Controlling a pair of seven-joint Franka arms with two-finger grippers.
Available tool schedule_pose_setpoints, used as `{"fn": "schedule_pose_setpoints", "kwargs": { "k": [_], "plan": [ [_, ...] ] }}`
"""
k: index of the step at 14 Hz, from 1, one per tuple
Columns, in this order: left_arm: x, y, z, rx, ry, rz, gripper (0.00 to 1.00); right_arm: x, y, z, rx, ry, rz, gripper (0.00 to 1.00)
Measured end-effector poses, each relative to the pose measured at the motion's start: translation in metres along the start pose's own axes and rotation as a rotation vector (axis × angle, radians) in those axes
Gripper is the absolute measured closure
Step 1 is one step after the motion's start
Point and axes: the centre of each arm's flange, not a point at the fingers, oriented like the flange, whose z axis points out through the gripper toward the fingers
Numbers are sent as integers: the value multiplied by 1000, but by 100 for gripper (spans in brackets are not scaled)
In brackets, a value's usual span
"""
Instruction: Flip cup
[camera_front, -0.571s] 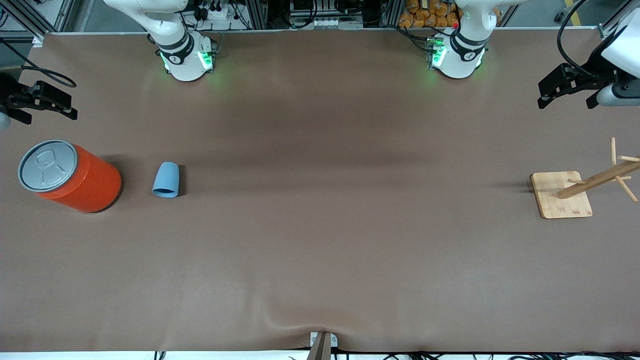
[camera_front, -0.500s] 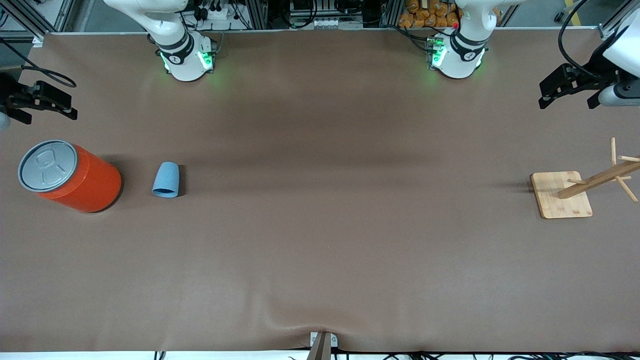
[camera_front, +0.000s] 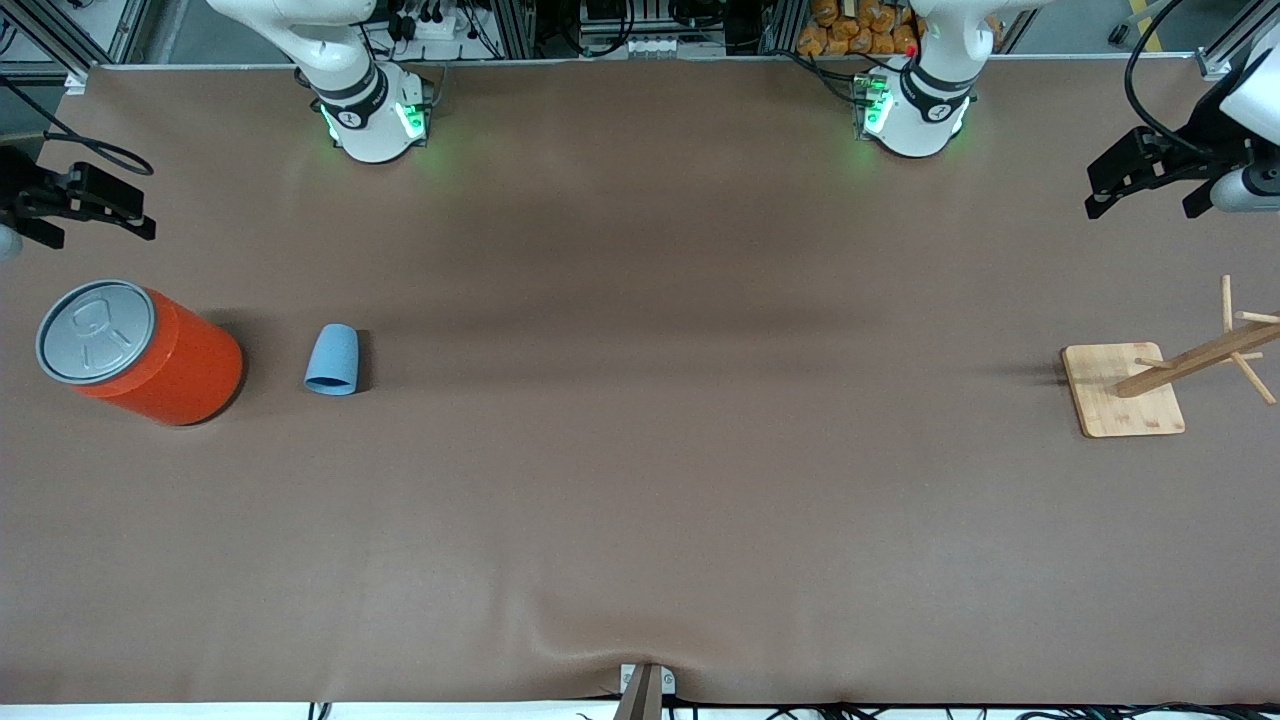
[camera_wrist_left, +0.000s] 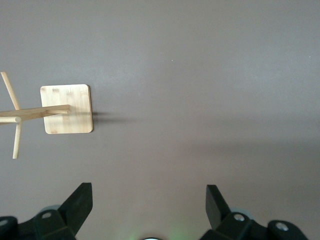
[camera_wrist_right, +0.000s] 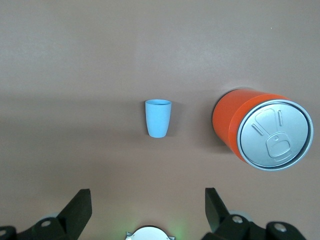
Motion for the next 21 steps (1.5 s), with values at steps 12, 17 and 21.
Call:
{"fn": "schedule_pose_setpoints", "kwargs": {
  "k": [12, 17, 21],
  "plan": [
    [-6, 6, -5, 4, -8, -34, 0, 1, 0, 1, 0, 1, 1, 0],
    [-6, 6, -5, 3, -2, -33, 0, 1, 0, 2, 0, 1, 1, 0],
    [-3, 15, -4, 2, 13, -15, 0, 4, 0, 7, 0, -6, -1, 0]
  ]
}}
